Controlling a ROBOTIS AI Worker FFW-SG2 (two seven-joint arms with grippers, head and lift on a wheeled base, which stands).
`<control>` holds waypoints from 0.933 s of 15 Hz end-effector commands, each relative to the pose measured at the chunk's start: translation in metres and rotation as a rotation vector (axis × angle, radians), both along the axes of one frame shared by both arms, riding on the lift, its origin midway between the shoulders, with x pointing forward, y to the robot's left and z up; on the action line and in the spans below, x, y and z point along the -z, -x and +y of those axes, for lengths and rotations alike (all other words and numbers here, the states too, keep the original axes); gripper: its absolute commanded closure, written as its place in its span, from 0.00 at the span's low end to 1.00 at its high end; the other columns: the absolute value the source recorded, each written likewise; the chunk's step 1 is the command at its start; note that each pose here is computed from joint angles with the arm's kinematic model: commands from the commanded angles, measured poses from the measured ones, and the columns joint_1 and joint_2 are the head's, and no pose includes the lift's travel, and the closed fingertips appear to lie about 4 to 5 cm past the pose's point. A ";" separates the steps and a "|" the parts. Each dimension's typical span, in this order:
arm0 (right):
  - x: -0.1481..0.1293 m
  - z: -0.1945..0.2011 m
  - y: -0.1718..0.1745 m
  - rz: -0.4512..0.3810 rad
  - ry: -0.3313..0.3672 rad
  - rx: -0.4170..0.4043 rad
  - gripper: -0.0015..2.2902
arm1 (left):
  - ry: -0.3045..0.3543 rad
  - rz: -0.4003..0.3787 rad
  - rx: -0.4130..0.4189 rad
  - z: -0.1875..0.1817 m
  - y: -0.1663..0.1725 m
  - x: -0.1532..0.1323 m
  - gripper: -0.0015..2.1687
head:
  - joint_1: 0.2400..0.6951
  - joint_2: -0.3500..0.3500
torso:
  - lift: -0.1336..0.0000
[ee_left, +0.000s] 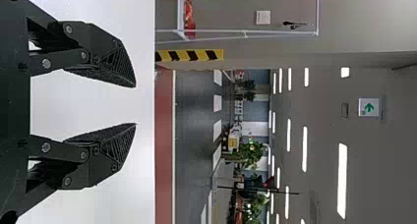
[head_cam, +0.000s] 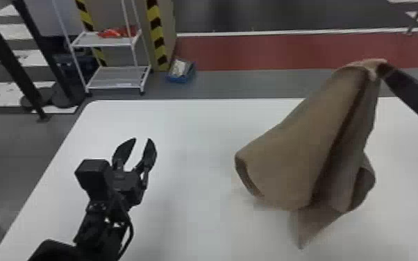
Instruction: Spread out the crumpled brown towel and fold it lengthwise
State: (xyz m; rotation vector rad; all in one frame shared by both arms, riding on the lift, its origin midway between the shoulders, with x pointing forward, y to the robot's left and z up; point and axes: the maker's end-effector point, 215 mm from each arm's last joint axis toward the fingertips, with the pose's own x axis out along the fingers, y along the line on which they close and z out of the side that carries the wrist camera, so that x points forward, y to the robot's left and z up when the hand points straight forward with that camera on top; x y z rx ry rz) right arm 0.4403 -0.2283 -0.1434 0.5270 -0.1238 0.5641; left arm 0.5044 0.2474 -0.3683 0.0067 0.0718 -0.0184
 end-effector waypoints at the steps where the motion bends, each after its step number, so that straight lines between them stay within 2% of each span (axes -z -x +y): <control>1: 0.012 -0.017 -0.014 0.017 0.016 0.048 0.72 | -0.003 0.000 0.016 -0.009 0.000 0.001 0.33 | 1.00 0.54 | 0.07; 3: 0.013 -0.016 -0.014 0.022 0.020 0.046 0.72 | -0.003 0.003 0.023 -0.014 0.002 0.002 0.33 | 1.00 0.50 | 0.07; 6: 0.008 -0.008 -0.013 0.007 -0.026 -0.001 0.72 | -0.012 0.010 0.020 -0.012 0.005 0.007 0.33 | 1.00 0.49 | 0.07; 8: 0.023 0.025 -0.021 0.027 -0.047 -0.075 0.72 | -0.016 0.010 0.016 -0.010 0.004 0.008 0.31 | 1.00 0.49 | 0.07; 10: 0.026 0.062 -0.020 0.029 -0.061 -0.155 0.72 | -0.027 0.009 0.006 -0.005 0.002 0.007 0.31 | 1.00 0.52 | 0.07; 12: 0.038 0.089 -0.024 0.038 -0.012 -0.174 0.72 | -0.028 0.008 -0.011 0.005 -0.001 0.008 0.31 | 1.00 0.60 | 0.07; 14: 0.065 0.107 -0.050 0.053 0.024 -0.169 0.72 | -0.024 -0.002 -0.016 0.007 -0.002 0.009 0.31 | 1.00 0.65 | 0.07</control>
